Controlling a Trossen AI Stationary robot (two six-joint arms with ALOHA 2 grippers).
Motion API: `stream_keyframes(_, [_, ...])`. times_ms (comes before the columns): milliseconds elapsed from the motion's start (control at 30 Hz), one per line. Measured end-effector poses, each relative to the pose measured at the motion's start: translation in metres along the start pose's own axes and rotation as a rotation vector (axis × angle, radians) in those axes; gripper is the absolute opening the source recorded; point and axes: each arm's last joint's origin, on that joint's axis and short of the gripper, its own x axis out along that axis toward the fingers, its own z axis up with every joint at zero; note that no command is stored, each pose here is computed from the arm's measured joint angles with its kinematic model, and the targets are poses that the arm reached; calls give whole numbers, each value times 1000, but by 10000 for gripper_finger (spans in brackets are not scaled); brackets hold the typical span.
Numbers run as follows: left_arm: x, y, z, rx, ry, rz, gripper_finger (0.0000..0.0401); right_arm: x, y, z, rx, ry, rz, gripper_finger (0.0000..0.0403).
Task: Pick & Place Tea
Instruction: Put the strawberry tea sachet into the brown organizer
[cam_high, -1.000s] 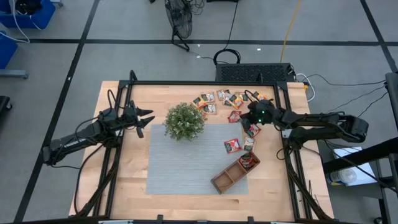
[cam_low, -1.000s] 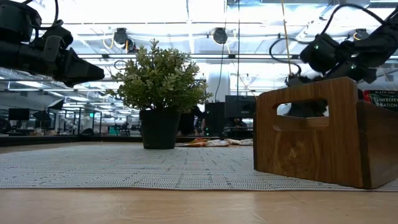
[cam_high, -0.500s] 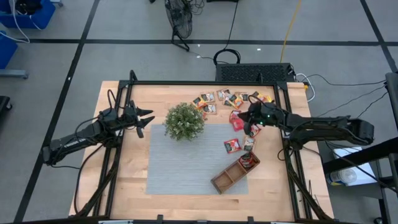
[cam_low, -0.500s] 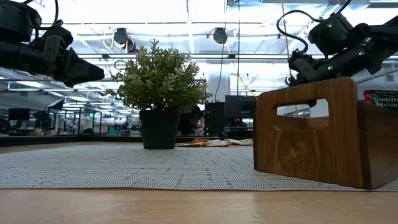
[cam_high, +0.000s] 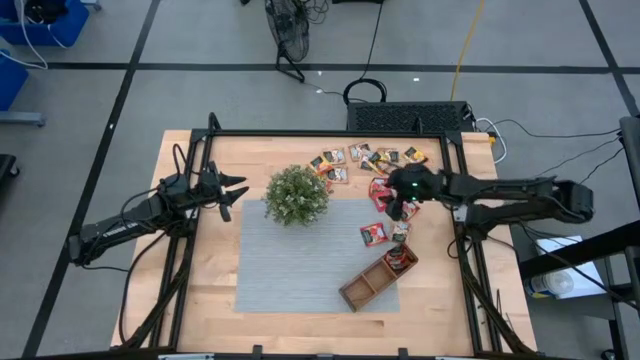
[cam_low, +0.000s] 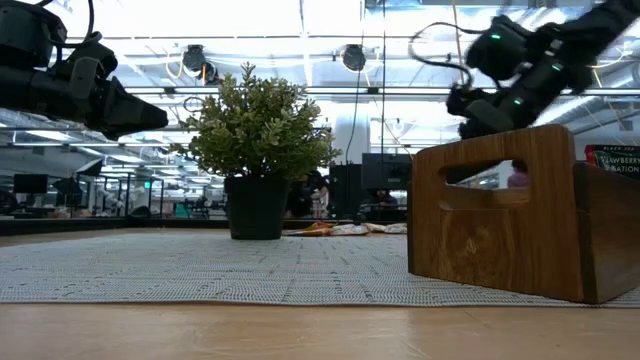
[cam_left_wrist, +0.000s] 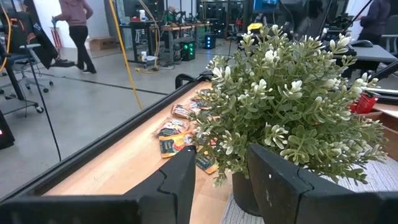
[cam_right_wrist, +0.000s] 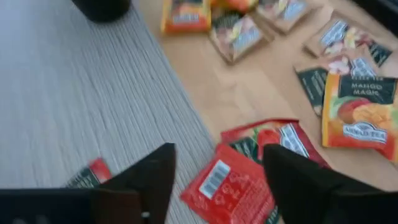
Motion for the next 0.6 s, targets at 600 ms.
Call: stream_keyframes(600, [0,0,0,0,0,0,147,73,19,35,-76,572,-222,259])
